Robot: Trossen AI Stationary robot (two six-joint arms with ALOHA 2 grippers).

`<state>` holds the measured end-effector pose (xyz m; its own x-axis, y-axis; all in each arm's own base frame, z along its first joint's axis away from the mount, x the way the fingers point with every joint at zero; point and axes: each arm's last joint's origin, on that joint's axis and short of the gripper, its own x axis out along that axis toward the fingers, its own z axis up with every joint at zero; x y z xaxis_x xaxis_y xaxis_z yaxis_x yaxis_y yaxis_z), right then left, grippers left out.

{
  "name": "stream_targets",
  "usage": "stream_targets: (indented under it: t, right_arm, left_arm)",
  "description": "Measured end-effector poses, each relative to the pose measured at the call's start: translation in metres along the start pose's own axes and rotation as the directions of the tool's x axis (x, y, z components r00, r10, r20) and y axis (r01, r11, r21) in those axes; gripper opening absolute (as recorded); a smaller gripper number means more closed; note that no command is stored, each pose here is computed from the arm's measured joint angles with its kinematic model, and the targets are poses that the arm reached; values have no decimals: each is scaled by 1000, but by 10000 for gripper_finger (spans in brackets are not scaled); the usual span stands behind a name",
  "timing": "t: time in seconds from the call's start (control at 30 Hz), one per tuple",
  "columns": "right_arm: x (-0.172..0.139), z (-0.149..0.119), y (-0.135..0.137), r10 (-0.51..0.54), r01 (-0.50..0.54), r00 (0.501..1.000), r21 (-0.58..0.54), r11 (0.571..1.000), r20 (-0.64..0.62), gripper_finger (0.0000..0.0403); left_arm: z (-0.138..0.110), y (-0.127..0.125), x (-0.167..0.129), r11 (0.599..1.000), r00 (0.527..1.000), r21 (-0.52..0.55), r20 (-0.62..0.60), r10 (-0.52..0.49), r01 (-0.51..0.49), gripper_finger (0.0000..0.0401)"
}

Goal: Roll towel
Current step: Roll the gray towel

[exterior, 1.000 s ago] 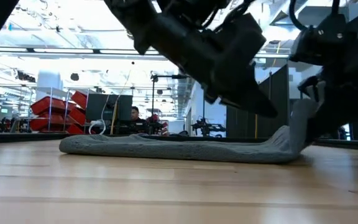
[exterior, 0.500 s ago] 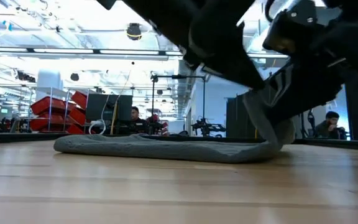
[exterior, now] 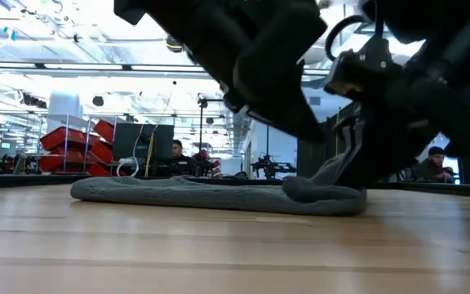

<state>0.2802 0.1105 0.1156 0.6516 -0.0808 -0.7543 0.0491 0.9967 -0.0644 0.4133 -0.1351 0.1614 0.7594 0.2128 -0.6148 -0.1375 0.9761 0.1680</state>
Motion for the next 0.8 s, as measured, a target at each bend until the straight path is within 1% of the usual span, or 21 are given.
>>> stream_targets:
  t: [0.1,0.23,0.37,0.47,0.57,0.63,0.73,0.8]
  right_arm:
    - [2,2,2,11,-11,1000,-37,999,-1,0]
    - [0,3,8,75,-76,997,-92,993,-16,0]
    - [-2,2,13,100,-102,995,-137,985,-23,0]
    - [-5,2,16,108,-110,994,-164,980,-21,0]
    - [-10,3,18,119,-119,993,-175,977,-10,0]
    - [-11,4,17,104,-103,995,-177,979,-6,0]
    - [-11,6,14,47,-43,999,-177,983,18,0]
    - [-7,7,13,40,-33,999,-170,985,36,0]
  left_arm:
    - [-7,2,1,999,999,-6,-36,38,-38,15]
    - [-11,6,2,997,995,-27,-75,64,-66,15]
    - [-11,6,2,997,996,-41,-69,62,-65,15]
    - [-11,5,2,996,996,-73,-70,55,-60,15]
    - [-21,4,4,994,998,-108,-57,27,-33,15]
    - [-30,2,5,991,998,-131,-64,1,-9,15]
    - [-41,1,5,988,996,-154,-84,-7,-6,15]
    - [-48,0,5,987,995,-162,-99,-7,-9,15]
